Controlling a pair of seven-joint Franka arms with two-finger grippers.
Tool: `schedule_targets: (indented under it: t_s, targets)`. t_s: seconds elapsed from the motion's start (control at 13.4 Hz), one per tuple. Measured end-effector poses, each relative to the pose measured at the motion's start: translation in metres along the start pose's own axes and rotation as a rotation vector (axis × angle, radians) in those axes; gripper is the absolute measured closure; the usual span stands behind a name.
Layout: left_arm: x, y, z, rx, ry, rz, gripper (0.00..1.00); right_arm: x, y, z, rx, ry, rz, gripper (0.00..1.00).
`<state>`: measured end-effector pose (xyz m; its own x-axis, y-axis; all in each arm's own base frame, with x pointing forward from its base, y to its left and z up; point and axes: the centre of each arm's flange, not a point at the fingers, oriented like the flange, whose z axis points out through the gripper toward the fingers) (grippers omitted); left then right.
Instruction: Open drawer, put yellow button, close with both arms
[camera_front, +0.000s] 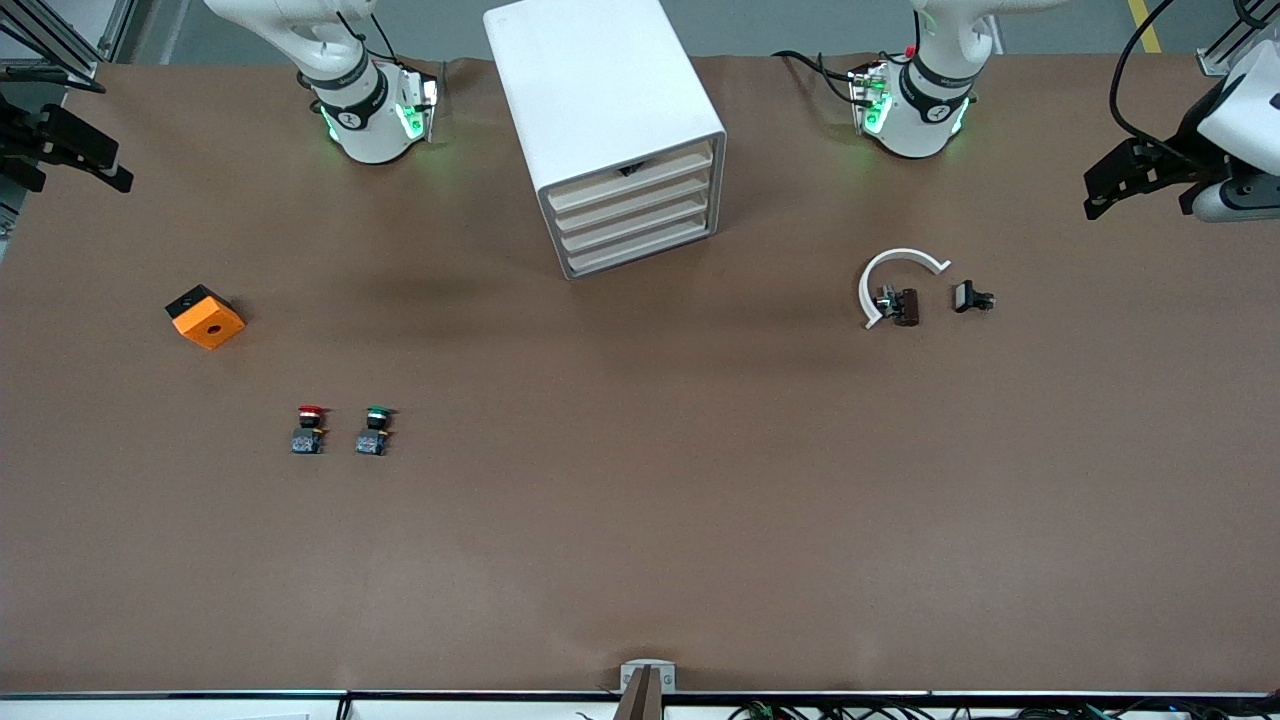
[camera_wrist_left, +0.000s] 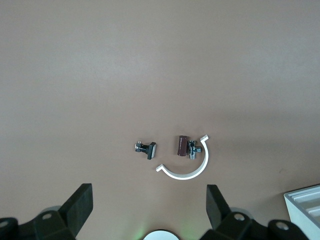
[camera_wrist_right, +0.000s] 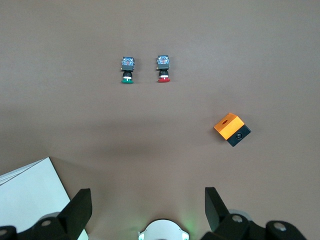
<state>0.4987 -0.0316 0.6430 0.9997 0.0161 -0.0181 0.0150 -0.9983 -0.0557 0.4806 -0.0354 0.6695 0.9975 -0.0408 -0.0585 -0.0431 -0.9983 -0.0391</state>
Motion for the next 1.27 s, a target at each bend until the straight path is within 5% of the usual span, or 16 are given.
schedule_targets:
  t_s: [0.6,1.27]
  targets:
    - [0.007,-0.004,-0.001,-0.004,0.018,0.0,0.0,0.003,0.006,-0.001,-0.035,0.026,0.009,0.0]
    - [0.01,-0.004,-0.006,-0.005,0.014,0.001,0.0,0.007,-0.002,-0.002,0.007,0.055,-0.002,0.0]
